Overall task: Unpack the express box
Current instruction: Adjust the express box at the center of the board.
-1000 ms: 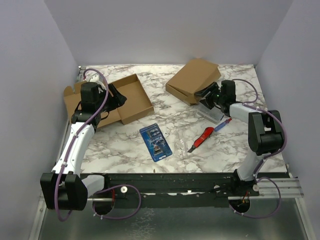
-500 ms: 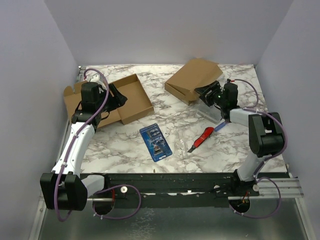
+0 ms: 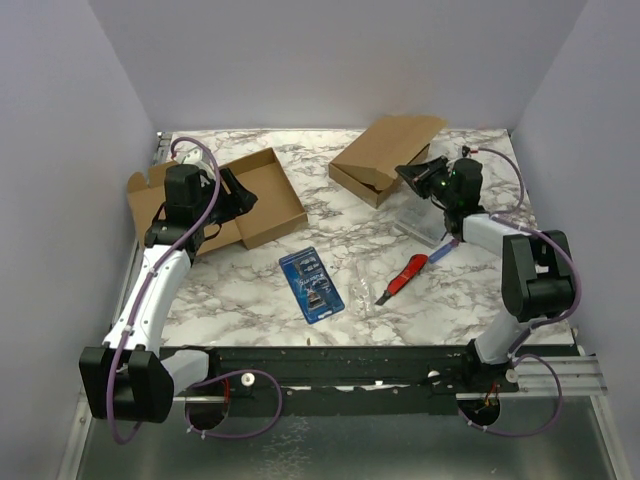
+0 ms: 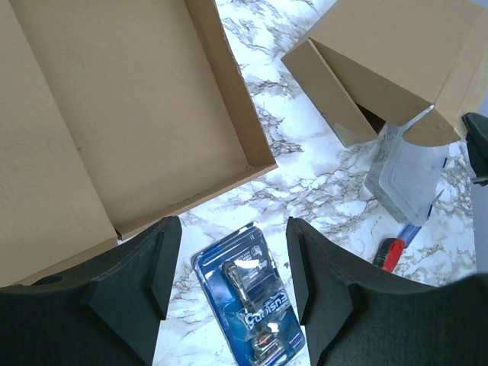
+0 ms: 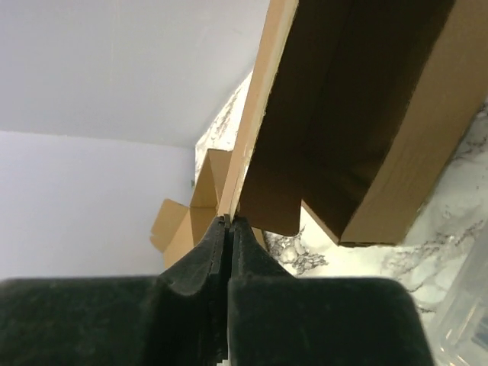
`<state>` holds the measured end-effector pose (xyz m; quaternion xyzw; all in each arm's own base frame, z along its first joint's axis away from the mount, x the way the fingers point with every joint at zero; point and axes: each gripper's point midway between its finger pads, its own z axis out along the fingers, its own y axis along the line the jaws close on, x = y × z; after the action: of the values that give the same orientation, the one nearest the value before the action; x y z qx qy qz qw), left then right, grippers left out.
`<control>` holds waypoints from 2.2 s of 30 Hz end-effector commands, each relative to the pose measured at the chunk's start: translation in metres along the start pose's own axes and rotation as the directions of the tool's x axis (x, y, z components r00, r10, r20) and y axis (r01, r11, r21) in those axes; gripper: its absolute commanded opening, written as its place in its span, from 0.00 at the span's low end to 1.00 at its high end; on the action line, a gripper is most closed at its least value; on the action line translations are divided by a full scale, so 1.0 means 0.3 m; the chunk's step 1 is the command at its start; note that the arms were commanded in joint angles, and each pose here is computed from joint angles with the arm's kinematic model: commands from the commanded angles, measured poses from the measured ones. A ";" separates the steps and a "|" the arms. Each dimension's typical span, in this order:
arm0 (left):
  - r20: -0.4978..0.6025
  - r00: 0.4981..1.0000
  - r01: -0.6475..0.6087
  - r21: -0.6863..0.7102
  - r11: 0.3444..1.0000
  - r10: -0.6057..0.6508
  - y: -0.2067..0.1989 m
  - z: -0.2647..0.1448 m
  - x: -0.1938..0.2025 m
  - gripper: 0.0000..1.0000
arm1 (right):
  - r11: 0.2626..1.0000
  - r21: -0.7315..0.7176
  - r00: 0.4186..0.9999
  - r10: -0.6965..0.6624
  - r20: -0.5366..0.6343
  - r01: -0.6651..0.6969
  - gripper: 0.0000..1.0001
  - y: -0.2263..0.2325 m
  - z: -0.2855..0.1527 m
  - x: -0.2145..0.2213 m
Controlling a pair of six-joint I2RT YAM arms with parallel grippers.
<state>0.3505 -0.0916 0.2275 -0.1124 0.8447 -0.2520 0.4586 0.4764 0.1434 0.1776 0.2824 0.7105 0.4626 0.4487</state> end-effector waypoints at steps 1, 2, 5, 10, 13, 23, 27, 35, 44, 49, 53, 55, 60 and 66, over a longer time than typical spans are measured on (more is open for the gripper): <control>0.052 0.999 -0.011 0.027 1.000 0.010 -0.045 -0.042 -0.046 0.64 | 0.984 0.049 0.982 -0.167 -0.087 0.171 0.00 0.048 0.003 -0.019; 0.055 0.998 -0.011 0.029 1.000 0.009 -0.047 -0.048 -0.047 0.64 | 0.972 0.065 0.966 -0.214 -0.142 0.225 0.00 0.057 -0.005 -0.011; 0.062 0.998 -0.013 0.033 0.999 0.010 -0.051 -0.058 -0.047 0.64 | 0.922 0.089 0.895 -0.338 -0.290 0.377 0.00 0.081 -0.048 0.006; 0.037 0.999 -0.002 0.039 0.999 0.001 -0.051 -0.044 -0.024 0.64 | 0.853 0.133 0.785 -0.390 -0.482 0.505 0.00 0.095 -0.137 0.066; 0.018 1.000 0.002 0.053 0.999 -0.003 -0.063 -0.035 -0.010 0.64 | 0.787 0.134 0.717 -0.460 -0.523 0.602 0.00 0.142 -0.162 0.097; 0.014 1.000 -0.005 0.064 0.998 0.004 -0.077 -0.039 -0.001 0.64 | 0.496 0.198 0.510 -0.640 -0.575 0.845 0.01 0.283 -0.205 0.121; 0.008 1.000 -0.003 0.062 0.998 0.003 -0.075 -0.033 0.002 0.64 | 0.462 0.167 0.467 -0.671 -0.576 0.871 0.12 0.305 -0.189 0.141; 0.045 0.999 -0.017 0.060 0.998 0.014 -0.092 -0.050 -0.033 0.64 | 0.543 -0.075 0.414 -0.716 -0.563 0.836 0.44 0.414 -0.077 0.333; 0.097 0.994 -0.055 0.019 0.998 0.053 -0.090 -0.102 -0.082 0.64 | 0.659 -0.162 0.580 -0.733 -0.355 0.734 0.49 0.675 -0.003 0.382; 0.087 0.995 -0.053 0.019 0.998 0.051 -0.085 -0.096 -0.071 0.64 | 0.654 -0.070 0.620 -0.741 -0.258 0.753 0.31 0.693 0.052 0.398; 0.091 0.994 -0.058 0.016 0.998 0.057 -0.085 -0.101 -0.074 0.64 | 0.482 0.108 0.492 -0.828 -0.267 0.870 0.01 0.636 0.104 0.399; 0.093 0.994 -0.065 0.008 0.998 0.064 -0.081 -0.106 -0.077 0.64 | 0.384 0.155 0.414 -0.860 -0.298 0.910 0.00 0.620 0.110 0.412; 0.110 0.992 -0.063 -0.032 0.997 0.067 -0.059 -0.109 -0.086 0.64 | 0.033 0.296 0.144 -0.921 -0.361 0.955 0.00 0.600 0.073 0.403; 0.081 0.996 -0.042 -0.028 0.999 0.044 -0.048 -0.080 -0.058 0.64 | -0.217 0.398 -0.008 -0.885 -0.465 0.891 0.00 0.525 0.007 0.313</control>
<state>0.3386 -0.0899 0.2567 -0.1069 0.8317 -0.2302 0.4938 0.4318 0.3526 0.3039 -0.1672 0.8107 -0.0688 0.5568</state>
